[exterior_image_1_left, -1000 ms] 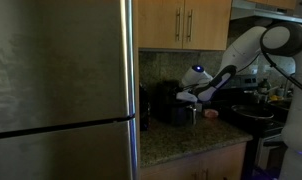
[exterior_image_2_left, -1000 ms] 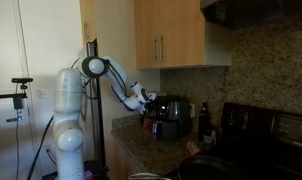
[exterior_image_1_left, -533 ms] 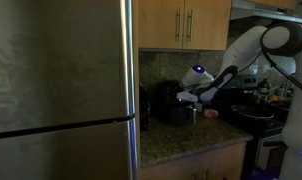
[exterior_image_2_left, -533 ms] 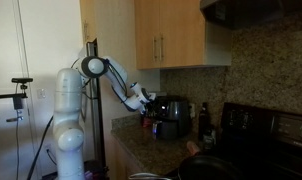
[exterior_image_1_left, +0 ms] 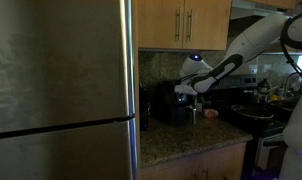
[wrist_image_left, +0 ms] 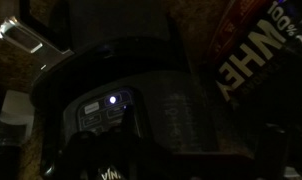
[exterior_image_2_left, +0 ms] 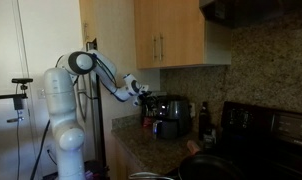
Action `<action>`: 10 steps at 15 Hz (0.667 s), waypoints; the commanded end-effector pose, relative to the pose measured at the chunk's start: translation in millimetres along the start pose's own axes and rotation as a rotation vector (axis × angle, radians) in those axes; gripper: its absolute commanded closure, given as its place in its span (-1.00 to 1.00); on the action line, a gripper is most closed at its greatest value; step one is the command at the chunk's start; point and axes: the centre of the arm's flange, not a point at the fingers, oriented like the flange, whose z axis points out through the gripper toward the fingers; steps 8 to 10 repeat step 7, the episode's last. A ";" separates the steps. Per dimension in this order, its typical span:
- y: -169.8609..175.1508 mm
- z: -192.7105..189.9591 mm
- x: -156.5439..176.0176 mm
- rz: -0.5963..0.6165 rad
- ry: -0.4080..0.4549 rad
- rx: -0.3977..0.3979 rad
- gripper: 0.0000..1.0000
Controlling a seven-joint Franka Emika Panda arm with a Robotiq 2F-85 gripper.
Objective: Turn on the air fryer
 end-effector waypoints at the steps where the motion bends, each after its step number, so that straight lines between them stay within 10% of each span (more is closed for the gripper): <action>1: -3.9 -13.2 0.4 -0.003 0.006 -0.004 -1.00; 10: 1.0 -15.9 -6.0 -0.001 -0.004 -0.018 -1.00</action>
